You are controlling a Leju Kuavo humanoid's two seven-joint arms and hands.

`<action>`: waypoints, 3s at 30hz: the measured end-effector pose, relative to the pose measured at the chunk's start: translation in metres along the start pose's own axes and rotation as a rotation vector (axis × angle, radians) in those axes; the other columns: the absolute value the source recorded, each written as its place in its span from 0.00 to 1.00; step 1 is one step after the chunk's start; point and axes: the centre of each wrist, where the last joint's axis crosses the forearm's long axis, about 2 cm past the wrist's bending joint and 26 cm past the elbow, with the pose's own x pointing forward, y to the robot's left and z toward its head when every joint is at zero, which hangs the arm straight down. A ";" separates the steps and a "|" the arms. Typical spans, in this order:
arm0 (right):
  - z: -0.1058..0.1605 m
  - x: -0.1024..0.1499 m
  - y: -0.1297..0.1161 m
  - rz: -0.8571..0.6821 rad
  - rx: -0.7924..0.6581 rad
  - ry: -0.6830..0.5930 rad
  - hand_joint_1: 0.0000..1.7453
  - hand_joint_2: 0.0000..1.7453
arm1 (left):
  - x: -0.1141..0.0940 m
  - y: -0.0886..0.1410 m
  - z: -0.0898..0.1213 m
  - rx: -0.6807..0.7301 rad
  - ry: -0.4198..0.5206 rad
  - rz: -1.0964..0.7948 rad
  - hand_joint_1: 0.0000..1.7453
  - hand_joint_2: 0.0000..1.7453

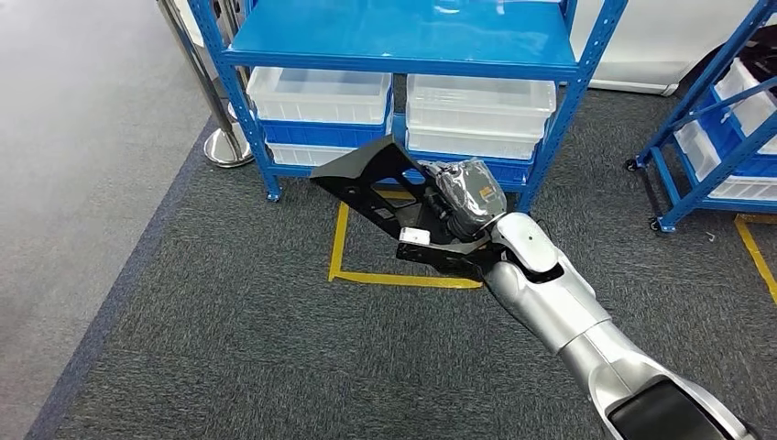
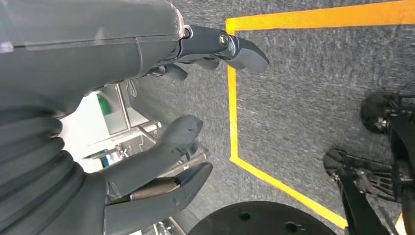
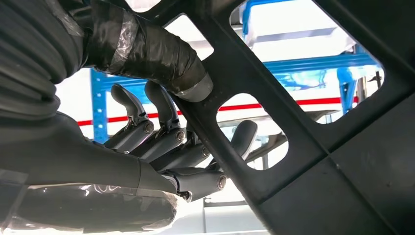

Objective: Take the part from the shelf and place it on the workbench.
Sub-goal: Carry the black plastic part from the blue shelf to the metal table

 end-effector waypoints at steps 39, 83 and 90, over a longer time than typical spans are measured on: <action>-0.013 -0.018 -0.043 -0.029 -0.180 0.039 1.00 1.00 | -0.004 0.000 -0.001 0.004 -0.024 0.029 0.00 1.00; -0.014 -0.031 -0.058 0.009 -0.191 0.060 1.00 1.00 | -0.004 0.000 -0.001 0.004 -0.022 0.030 0.00 1.00; -0.018 -0.037 -0.068 0.036 -0.193 0.060 1.00 1.00 | -0.002 0.001 0.000 0.006 -0.025 0.030 0.00 1.00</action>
